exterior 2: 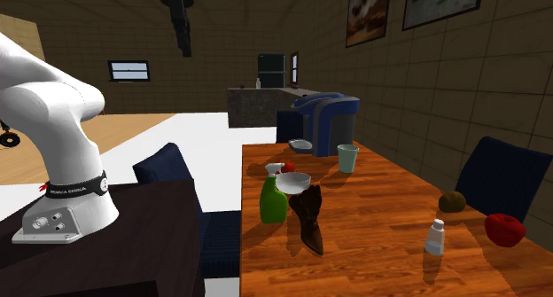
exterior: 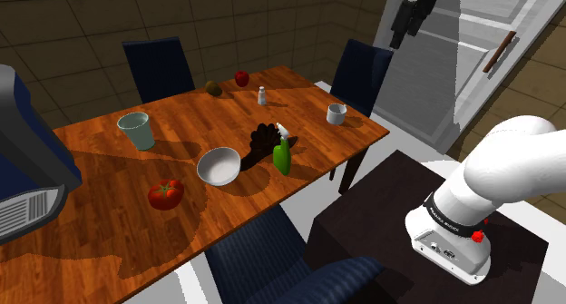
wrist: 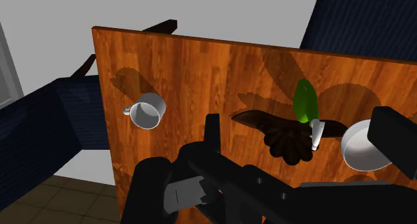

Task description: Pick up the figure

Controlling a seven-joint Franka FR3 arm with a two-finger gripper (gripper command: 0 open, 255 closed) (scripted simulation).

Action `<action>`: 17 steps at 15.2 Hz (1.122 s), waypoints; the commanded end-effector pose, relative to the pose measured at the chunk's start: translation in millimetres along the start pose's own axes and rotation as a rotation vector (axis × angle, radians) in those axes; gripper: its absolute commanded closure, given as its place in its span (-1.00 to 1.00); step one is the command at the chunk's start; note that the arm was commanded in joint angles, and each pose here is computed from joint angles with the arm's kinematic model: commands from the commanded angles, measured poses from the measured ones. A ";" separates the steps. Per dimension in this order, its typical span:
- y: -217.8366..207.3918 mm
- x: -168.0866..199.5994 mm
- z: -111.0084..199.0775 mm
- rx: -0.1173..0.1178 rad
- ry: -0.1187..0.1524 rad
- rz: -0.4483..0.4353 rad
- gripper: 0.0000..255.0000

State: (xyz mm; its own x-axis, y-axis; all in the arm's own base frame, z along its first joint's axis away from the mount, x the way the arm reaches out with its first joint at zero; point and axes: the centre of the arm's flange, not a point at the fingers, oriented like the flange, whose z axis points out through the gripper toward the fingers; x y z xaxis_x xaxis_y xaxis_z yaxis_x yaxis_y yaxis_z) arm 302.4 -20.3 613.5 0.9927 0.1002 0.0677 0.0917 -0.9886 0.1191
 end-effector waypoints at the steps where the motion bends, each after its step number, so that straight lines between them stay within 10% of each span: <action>1: 0.0 0.0 0.0 0.000 0.000 0.000 -1.00; 17: 25.7 154.1 154.5 0.075 -0.061 -0.324 -1.00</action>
State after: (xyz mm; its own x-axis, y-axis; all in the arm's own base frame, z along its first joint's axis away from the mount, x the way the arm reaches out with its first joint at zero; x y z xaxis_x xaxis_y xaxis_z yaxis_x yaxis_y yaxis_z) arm 461.0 -45.3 484.8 0.9223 0.3862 -0.0168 0.3865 -0.9206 0.0559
